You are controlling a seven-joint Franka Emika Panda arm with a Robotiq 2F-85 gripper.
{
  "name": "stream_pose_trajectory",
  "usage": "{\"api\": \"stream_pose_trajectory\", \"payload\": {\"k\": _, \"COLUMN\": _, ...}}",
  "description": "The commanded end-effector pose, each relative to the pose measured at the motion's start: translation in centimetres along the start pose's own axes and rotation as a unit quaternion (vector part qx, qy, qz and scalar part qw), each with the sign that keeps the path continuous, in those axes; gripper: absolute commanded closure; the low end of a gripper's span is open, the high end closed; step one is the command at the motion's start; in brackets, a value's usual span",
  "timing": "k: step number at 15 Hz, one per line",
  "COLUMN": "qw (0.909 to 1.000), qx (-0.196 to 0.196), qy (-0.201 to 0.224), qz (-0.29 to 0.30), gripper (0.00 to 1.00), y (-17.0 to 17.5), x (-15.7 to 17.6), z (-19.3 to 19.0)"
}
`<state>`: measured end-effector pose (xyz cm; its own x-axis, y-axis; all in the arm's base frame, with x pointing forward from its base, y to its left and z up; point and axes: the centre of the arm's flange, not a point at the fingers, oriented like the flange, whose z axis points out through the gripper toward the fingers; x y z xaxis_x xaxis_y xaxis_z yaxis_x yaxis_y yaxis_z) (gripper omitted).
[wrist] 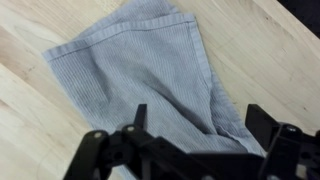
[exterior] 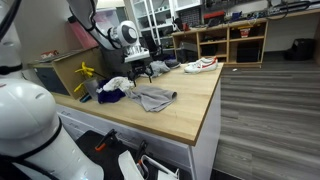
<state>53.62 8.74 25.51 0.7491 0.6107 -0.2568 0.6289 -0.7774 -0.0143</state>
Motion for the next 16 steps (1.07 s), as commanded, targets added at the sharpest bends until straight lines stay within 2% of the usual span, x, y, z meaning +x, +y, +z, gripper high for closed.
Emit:
{"api": "stream_pose_trajectory", "payload": {"k": 1, "qw": 0.9994, "qx": -0.007, "qy": -0.023, "qz": -0.026, "gripper": 0.0, "y": -0.1, "x": -2.7, "z": 0.9}}
{"api": "stream_pose_trajectory", "payload": {"k": 5, "qw": 0.9986, "qx": -0.015, "qy": -0.01, "qz": -0.05, "gripper": 0.0, "y": -1.0, "x": -4.8, "z": 2.2}}
{"api": "stream_pose_trajectory", "payload": {"k": 9, "qw": 0.9961, "qx": -0.032, "qy": 0.067, "qz": -0.049, "gripper": 0.0, "y": -1.4, "x": -6.4, "z": 2.1}}
{"api": "stream_pose_trajectory", "payload": {"k": 11, "qw": 0.994, "qx": -0.02, "qy": 0.106, "qz": -0.02, "gripper": 0.0, "y": -1.4, "x": -6.8, "z": 1.4}}
{"api": "stream_pose_trajectory", "payload": {"k": 12, "qw": 0.9968, "qx": -0.023, "qy": 0.073, "qz": -0.024, "gripper": 0.0, "y": -0.9, "x": -4.7, "z": 2.4}}
{"api": "stream_pose_trajectory", "payload": {"k": 16, "qw": 0.9955, "qx": -0.022, "qy": 0.091, "qz": -0.013, "gripper": 0.0, "y": -0.8, "x": -5.6, "z": 1.7}}
